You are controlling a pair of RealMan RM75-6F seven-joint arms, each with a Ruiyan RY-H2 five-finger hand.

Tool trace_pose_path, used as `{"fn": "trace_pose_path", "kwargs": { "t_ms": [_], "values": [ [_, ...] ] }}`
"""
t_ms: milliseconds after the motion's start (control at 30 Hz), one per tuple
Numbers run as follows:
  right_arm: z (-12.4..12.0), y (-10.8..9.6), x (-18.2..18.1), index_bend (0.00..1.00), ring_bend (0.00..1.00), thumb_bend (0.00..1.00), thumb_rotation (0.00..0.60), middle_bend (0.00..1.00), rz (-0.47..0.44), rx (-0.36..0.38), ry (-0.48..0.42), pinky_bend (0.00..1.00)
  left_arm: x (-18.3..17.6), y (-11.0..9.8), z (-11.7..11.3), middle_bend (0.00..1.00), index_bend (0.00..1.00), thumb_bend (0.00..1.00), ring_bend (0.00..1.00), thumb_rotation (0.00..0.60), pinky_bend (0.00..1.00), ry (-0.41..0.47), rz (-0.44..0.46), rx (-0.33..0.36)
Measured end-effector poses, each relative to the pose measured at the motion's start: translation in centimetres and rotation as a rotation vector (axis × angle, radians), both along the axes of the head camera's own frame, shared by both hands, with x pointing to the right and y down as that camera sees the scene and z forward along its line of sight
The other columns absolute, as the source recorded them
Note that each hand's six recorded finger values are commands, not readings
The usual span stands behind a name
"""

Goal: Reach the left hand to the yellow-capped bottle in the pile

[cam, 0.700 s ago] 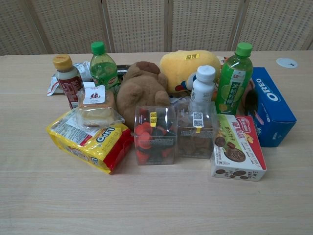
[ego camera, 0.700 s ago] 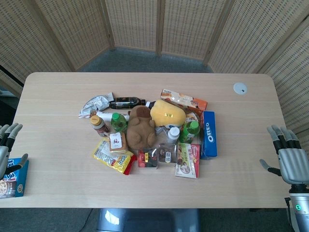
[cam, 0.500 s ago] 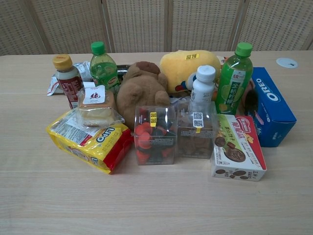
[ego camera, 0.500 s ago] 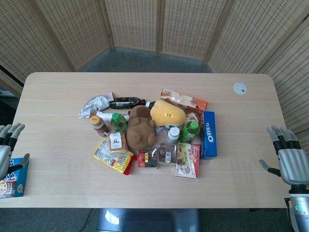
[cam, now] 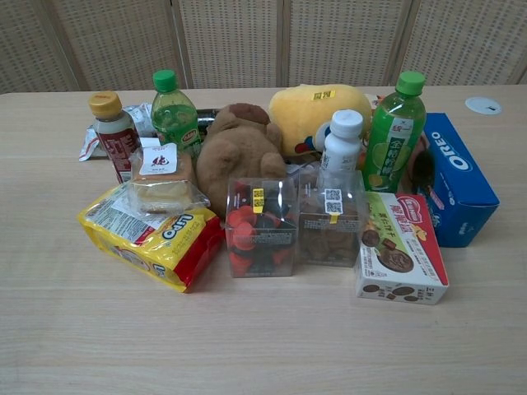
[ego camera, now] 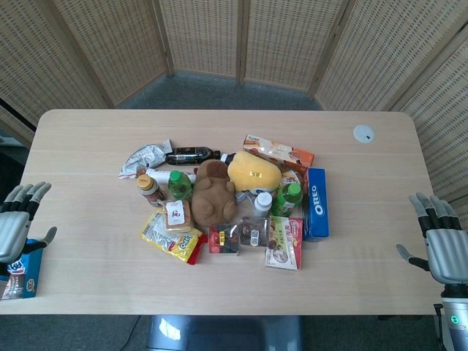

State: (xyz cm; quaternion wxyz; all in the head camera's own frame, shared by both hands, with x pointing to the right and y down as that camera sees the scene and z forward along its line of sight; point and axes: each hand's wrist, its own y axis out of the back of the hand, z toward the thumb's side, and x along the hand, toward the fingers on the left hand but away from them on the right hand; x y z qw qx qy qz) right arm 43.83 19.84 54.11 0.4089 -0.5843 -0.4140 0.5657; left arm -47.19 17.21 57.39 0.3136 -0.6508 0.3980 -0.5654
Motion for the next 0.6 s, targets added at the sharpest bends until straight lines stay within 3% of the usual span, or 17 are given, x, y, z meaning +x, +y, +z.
{"fn": "trace_pose_path", "kwargs": {
  "t_ms": [600],
  "values": [
    [-1.1,1.1,2.0,0.00,0.00,0.20,0.587,0.00,0.058,0.006,0.032,0.00,7.0,-4.0,10.2,0.00,0.00,0.36,0.00,0.600,0.00,0.256,-0.049,-0.169]
  ]
}}
